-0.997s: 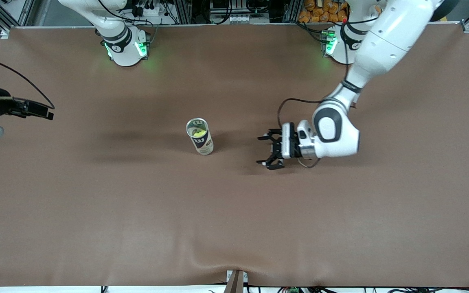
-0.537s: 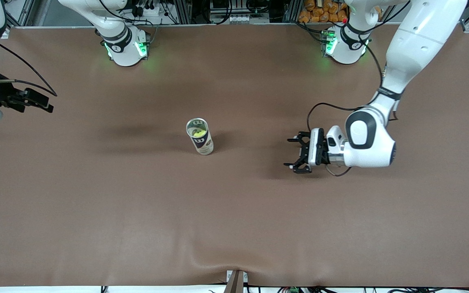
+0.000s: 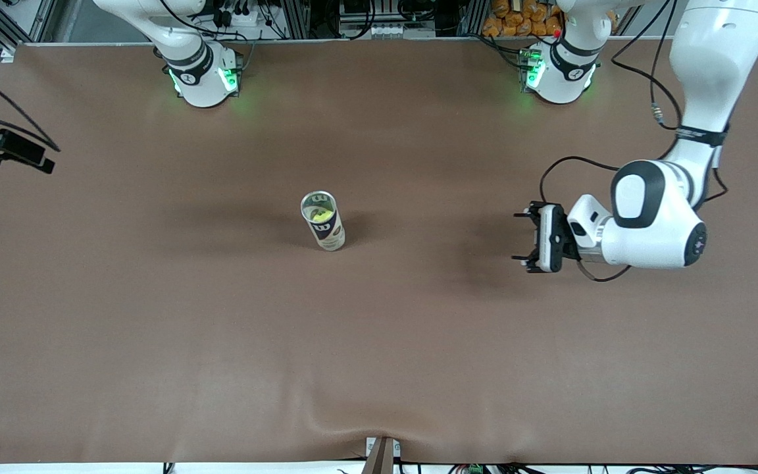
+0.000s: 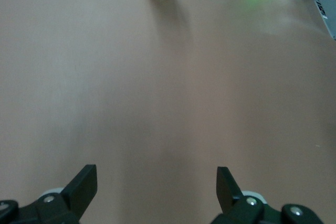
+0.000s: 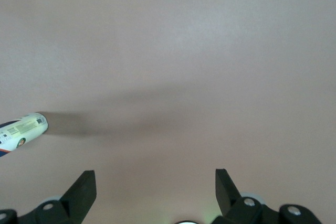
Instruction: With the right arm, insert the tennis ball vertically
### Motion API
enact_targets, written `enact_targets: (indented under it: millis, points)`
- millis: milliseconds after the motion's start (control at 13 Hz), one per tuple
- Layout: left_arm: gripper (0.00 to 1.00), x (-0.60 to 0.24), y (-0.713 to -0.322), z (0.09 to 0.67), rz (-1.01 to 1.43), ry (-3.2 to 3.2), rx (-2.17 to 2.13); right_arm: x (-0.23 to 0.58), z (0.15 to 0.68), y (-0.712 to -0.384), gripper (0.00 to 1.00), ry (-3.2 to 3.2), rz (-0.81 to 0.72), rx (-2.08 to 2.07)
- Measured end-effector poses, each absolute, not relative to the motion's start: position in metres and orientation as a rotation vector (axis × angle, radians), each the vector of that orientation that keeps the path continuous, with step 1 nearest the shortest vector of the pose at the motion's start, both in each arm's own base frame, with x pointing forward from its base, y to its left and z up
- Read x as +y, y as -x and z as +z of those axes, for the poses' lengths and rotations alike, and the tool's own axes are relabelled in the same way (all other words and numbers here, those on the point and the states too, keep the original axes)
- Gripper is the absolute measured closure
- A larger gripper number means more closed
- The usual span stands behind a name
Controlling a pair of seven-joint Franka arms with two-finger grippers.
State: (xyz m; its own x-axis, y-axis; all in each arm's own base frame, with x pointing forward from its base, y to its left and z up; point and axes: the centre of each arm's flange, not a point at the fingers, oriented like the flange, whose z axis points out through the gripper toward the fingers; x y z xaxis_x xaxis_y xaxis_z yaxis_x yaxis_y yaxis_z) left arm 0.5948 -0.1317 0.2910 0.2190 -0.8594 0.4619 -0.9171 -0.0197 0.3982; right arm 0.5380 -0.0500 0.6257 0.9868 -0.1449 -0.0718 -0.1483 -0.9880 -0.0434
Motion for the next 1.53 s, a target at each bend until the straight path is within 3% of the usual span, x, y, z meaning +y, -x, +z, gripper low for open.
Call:
enact_targets:
  millis: [767, 1534]
  points:
    - [0.00, -0.102, -0.620, 0.371, -0.407, -2.538, -1.111, -0.030, 0.643, -0.540, 0.00, 3.093, 0.133, 0.019]
    - [0.00, -0.132, -0.608, 0.431, -0.439, -3.021, -0.349, -0.035, 0.642, -0.538, 0.00, 3.093, 0.159, 0.159]
